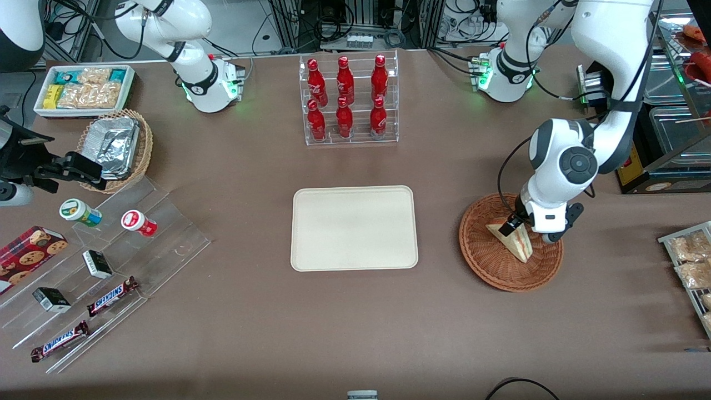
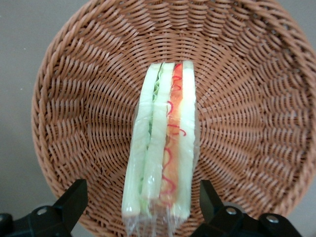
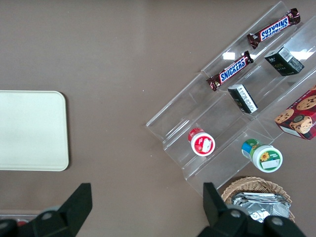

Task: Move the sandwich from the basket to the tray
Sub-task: 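Lower the left gripper and close it on the wrapped sandwich, then lift the sandwich and carry it toward the cream tray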

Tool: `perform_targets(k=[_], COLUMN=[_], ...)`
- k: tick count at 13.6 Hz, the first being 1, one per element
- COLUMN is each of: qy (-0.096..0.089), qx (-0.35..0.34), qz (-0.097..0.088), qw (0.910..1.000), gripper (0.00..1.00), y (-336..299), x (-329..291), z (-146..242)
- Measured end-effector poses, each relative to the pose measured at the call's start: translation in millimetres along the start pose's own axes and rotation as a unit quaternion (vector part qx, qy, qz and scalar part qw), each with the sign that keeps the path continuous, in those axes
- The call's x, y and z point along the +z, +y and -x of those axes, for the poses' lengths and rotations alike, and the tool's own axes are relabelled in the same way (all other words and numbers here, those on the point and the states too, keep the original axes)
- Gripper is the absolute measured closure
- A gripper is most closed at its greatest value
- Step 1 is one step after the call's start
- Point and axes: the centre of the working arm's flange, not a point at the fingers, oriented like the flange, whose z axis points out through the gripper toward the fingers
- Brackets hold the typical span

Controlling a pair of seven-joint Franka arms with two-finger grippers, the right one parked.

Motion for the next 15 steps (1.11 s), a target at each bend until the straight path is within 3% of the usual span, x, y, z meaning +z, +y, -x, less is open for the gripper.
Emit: perform_targets(k=[1, 2, 3, 6, 8, 11, 12, 15], qy=[0.001, 0.001, 0.003, 0.009, 0.006, 0.0, -0.003, -0.009], qx=[0.0, -0.002, -0.006, -0.013, -0.007, 0.003, 0.01, 0.057], qz=[-0.001, -0.001, 0.001, 0.008, -0.01, -0.044, -0.051, -0.058], qw=[1.0, 1.0, 1.0, 0.9998, 0.9999, 0.999, 0.9987, 0.9967], gripper=[0.08, 0.08, 0.14, 0.49, 0.68, 0.81, 0.86, 0.86], y=[0.3, 0.5, 1.5, 10.8, 15.0, 20.8, 26.6, 63.8], x=[3.8, 4.9, 3.2, -12.7, -26.7, -60.3, -76.3, -135.1], z=[-0.1, -0.4, -1.5, -9.3, -13.8, -14.5, -9.2, 35.2])
